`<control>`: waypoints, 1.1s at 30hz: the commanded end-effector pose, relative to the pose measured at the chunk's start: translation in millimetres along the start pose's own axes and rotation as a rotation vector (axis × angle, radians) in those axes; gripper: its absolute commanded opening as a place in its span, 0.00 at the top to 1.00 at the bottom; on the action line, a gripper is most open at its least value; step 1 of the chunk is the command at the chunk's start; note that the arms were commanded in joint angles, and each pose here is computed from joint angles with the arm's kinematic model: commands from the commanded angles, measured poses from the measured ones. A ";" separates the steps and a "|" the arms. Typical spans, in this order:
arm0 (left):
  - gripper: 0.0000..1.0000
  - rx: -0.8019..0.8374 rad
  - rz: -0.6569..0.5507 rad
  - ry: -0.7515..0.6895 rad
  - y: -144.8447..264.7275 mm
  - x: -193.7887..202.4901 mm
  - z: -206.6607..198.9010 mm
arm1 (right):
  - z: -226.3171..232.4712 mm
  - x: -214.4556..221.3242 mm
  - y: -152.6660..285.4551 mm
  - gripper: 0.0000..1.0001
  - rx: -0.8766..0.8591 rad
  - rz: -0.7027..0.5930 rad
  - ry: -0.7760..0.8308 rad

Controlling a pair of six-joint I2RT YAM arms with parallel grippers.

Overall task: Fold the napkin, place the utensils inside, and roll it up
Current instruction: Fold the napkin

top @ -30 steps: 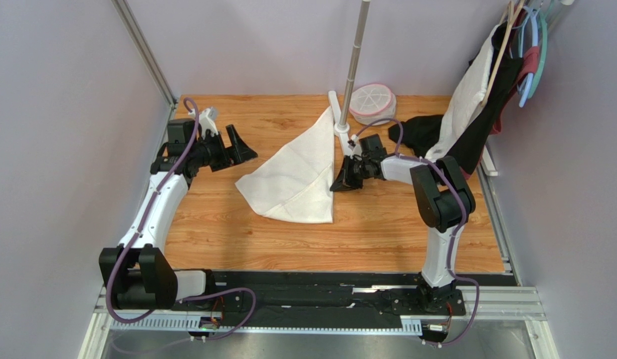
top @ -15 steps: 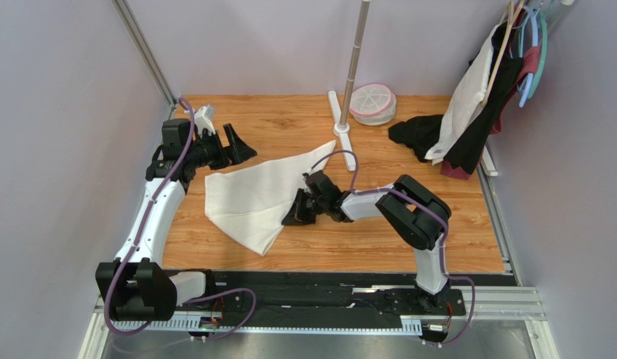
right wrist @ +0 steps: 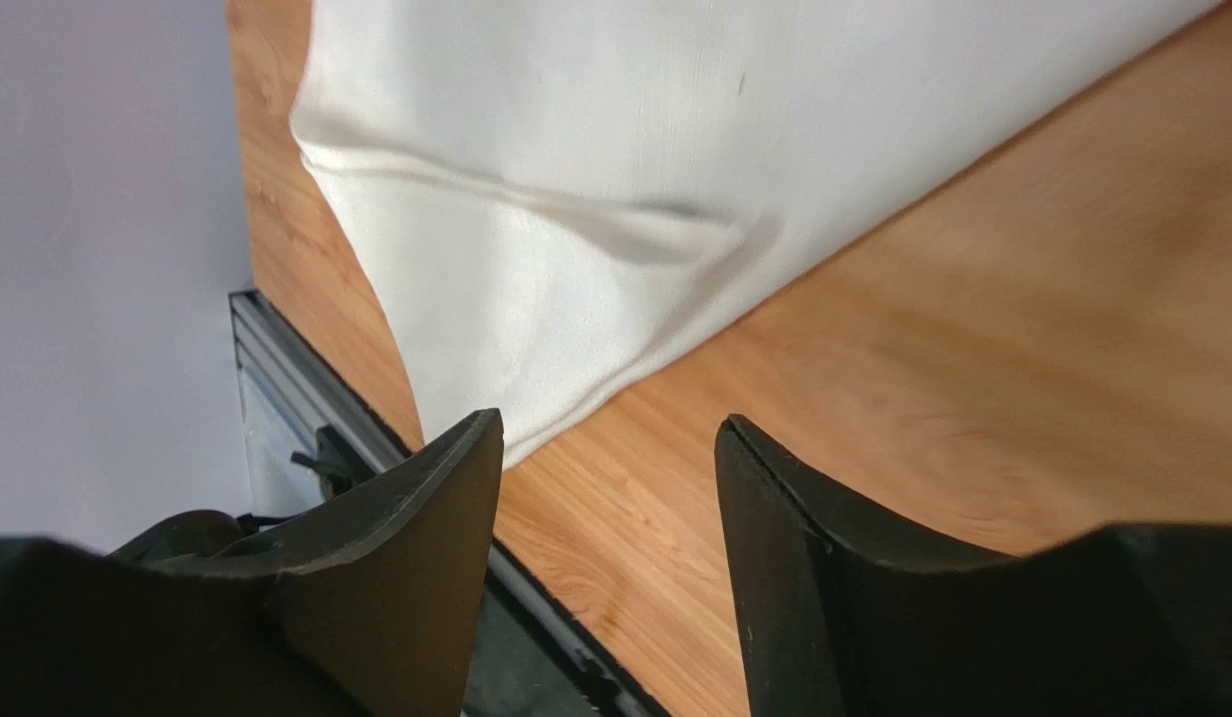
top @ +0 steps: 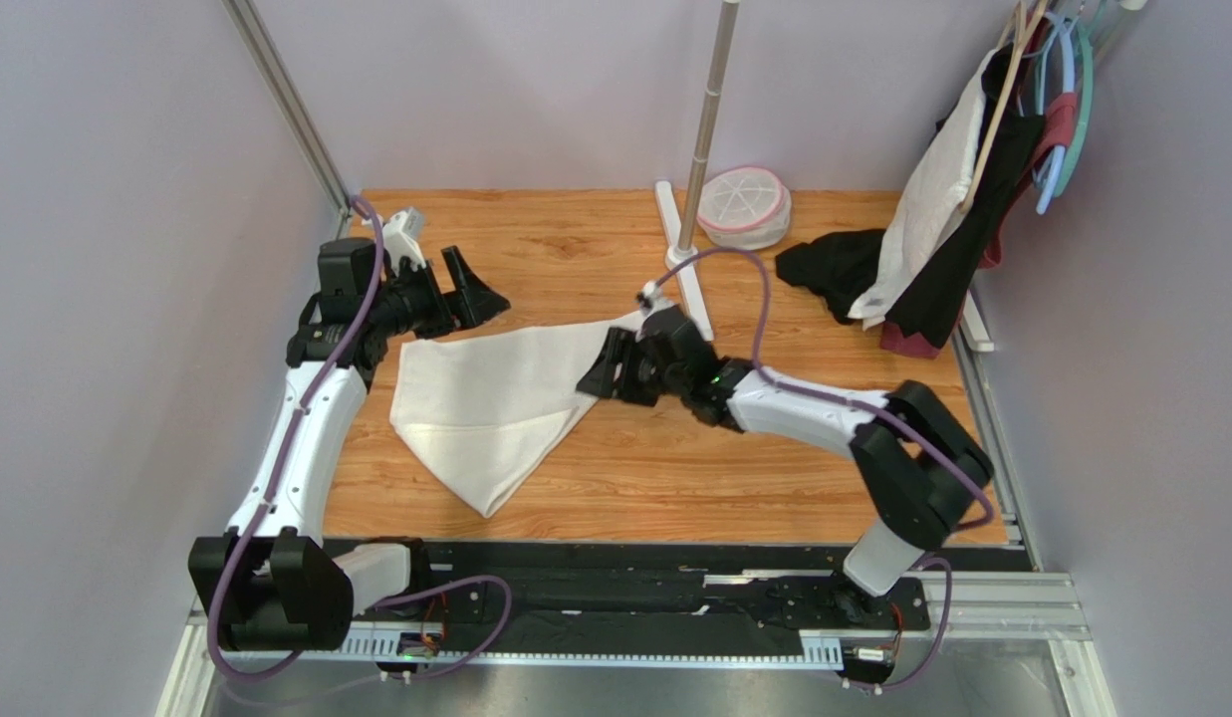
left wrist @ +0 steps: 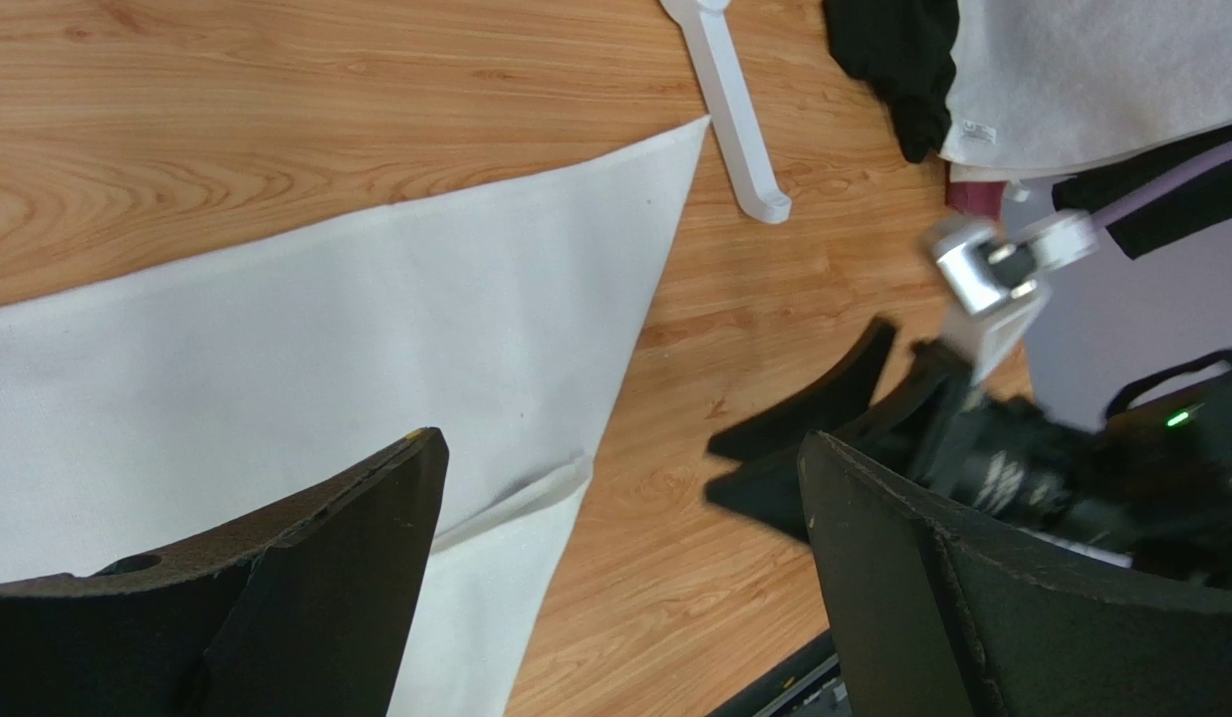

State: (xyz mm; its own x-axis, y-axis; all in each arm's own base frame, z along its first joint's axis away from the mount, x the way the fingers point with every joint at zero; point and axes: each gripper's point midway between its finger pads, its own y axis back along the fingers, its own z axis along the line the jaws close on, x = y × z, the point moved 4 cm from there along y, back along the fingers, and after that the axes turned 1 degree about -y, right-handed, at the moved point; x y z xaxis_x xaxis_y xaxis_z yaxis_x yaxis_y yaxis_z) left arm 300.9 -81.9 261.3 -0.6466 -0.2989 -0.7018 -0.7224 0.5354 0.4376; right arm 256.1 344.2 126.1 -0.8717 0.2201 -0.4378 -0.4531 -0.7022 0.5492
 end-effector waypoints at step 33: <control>0.04 0.027 -0.007 -0.004 -4.0 -7.9 -0.4 | -152.6 -175.7 -47.7 0.44 0.270 -0.172 -0.041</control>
State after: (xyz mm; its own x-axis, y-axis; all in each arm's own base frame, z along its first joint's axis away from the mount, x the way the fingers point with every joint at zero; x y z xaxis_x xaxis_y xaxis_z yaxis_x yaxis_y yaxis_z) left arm 304.2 -82.7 253.7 -0.6683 -0.2978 -0.6817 -0.7062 0.5420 0.4555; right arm 441.8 232.9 66.4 -0.8044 0.3189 -0.5012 -0.5940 -0.4470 0.6689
